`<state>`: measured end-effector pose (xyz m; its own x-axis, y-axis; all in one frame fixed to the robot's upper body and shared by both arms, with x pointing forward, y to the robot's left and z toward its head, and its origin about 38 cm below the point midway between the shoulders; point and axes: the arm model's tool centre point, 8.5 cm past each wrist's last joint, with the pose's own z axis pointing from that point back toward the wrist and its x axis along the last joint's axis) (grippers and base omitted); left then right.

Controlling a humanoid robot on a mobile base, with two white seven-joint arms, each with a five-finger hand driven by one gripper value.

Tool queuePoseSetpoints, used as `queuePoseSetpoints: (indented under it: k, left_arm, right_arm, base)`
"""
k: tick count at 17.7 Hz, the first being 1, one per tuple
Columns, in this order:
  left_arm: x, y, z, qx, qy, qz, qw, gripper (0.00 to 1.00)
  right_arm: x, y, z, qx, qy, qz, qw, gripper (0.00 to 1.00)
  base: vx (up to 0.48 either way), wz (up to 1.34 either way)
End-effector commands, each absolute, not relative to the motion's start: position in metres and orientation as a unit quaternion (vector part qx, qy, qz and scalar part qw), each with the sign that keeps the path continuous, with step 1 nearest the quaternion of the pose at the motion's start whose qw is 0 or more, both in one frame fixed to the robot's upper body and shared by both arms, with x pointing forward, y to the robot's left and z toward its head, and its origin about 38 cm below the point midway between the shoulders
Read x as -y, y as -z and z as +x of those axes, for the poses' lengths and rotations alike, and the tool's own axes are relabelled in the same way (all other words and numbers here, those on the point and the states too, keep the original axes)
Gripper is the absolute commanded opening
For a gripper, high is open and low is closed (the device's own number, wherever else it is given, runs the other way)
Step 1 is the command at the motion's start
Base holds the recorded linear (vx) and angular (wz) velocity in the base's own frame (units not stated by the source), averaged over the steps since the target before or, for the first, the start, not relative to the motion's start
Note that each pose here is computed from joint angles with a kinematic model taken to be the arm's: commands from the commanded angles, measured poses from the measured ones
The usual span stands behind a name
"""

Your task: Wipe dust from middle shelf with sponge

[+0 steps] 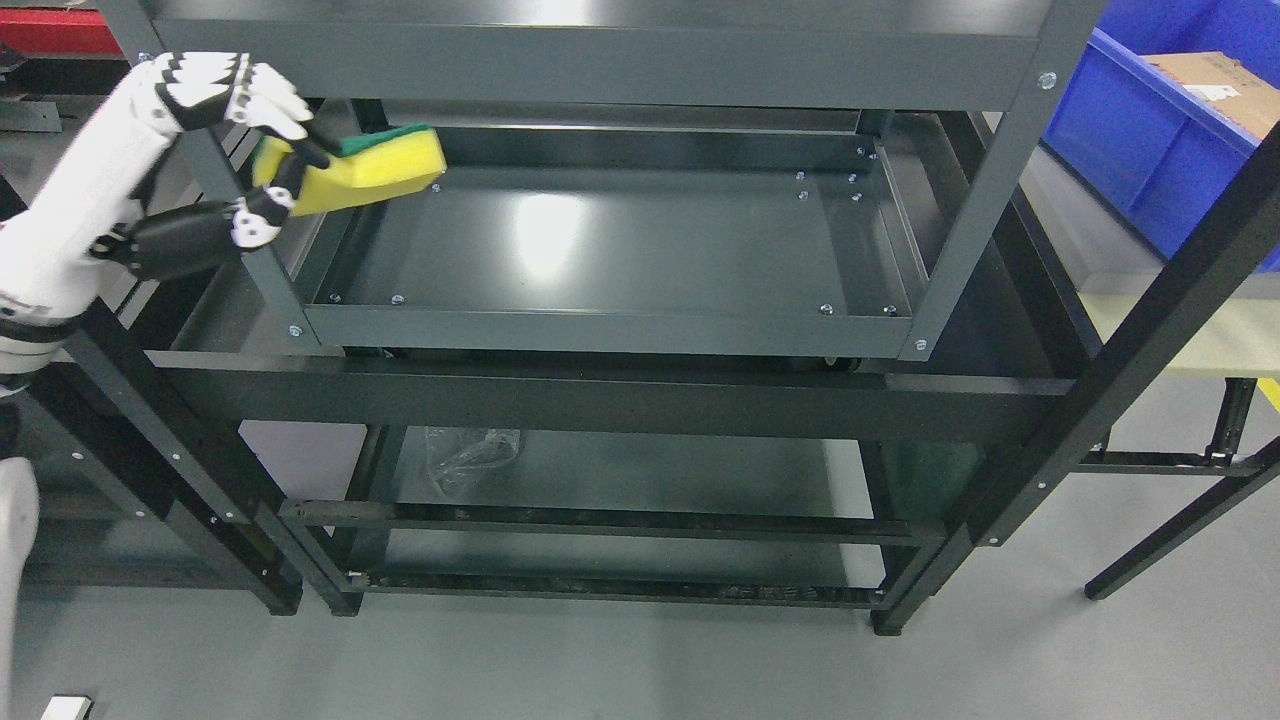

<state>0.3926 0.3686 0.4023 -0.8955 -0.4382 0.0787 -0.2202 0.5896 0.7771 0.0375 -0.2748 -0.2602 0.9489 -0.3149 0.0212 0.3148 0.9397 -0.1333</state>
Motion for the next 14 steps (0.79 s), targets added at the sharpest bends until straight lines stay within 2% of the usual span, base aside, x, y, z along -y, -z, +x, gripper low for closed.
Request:
queuePoseSetpoints:
  k: [1, 4, 7, 12, 14]
  left_arm:
    - [-0.551, -0.441, 0.315, 0.830, 0.348, 0.373, 0.224, 0.04]
    - [-0.570, -0.433, 0.310, 0.831, 0.328, 0.377, 0.244, 0.05]
    - [-0.561, -0.429, 0.315, 0.833, 0.336, 0.368, 0.242, 0.05]
    - [-0.488, -0.393, 0.367, 0.856, 0.370, 0.274, 0.237, 0.04]
    - [-0.437, -0.388, 0.398, 0.873, 0.381, 0.216, 0.213, 0.04]
  right_arm:
    - [0.287, 0.259, 0.043, 0.010, 0.160, -0.076, 0.984, 1.00]
    - [0.287, 0.259, 0.043, 0.010, 0.160, -0.076, 0.984, 1.00]
    - [0.287, 0.259, 0.043, 0.010, 0.160, -0.076, 0.984, 1.00]
    - [0.287, 0.259, 0.043, 0.010, 0.160, -0.076, 0.984, 1.00]
    - [0.287, 0.259, 0.043, 0.010, 0.160, -0.076, 0.984, 1.00]
  base:
    - [0.022, 0.00]
    - [0.038, -0.02]
    - [0.040, 0.00]
    - [0.045, 0.11]
    - [0.031, 0.11]
